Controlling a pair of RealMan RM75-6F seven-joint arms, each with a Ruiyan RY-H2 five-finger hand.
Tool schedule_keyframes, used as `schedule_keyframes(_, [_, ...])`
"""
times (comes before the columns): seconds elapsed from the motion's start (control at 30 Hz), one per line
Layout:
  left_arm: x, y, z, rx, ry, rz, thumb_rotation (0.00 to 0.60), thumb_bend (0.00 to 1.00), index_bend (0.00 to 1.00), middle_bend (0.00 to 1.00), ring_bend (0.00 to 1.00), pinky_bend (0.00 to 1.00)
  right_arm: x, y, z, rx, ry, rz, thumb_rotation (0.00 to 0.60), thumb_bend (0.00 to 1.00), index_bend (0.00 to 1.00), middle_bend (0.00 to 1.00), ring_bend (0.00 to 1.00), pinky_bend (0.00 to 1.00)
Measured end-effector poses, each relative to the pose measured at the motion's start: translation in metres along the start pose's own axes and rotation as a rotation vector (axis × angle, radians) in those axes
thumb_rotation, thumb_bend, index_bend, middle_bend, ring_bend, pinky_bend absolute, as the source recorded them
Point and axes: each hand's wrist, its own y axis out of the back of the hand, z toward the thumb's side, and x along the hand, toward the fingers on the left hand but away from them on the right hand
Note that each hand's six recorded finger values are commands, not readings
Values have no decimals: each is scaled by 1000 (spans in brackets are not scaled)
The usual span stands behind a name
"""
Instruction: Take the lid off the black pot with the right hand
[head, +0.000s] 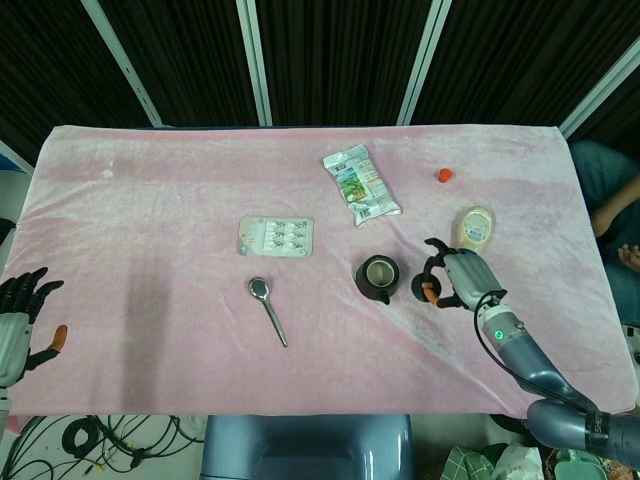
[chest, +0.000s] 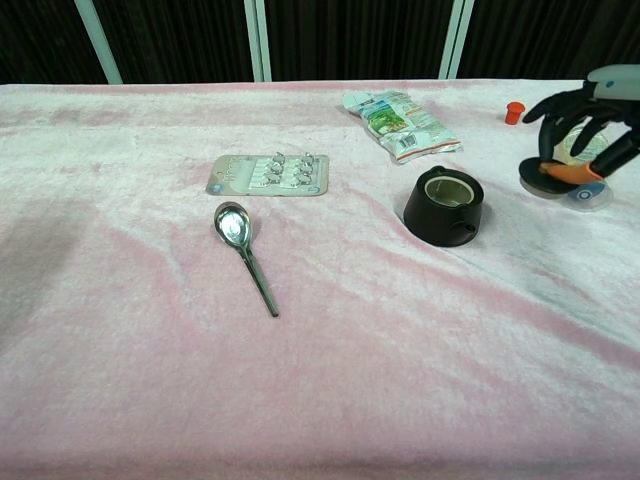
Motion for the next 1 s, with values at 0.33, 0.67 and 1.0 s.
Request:
schedule_keyframes(0.33, [0, 0, -1, 3, 3, 1, 600, 422, 174, 38, 0, 19, -5, -28, -13, 22, -29, -3, 600, 390, 722, 100, 233, 268])
schedule_keyframes(0.67, [-1, 0, -1, 12, 3, -7, 600, 422, 174, 37, 0, 19, -16, -55, -30, 38, -81, 32, 600, 232, 505, 69, 202, 210])
schedule_keyframes(1.0, [-1, -1, -1, 14, 5, -11, 600, 422, 174, 37, 0, 19, -18, -55, -34, 28, -103, 49, 600, 115, 120, 4, 157, 166])
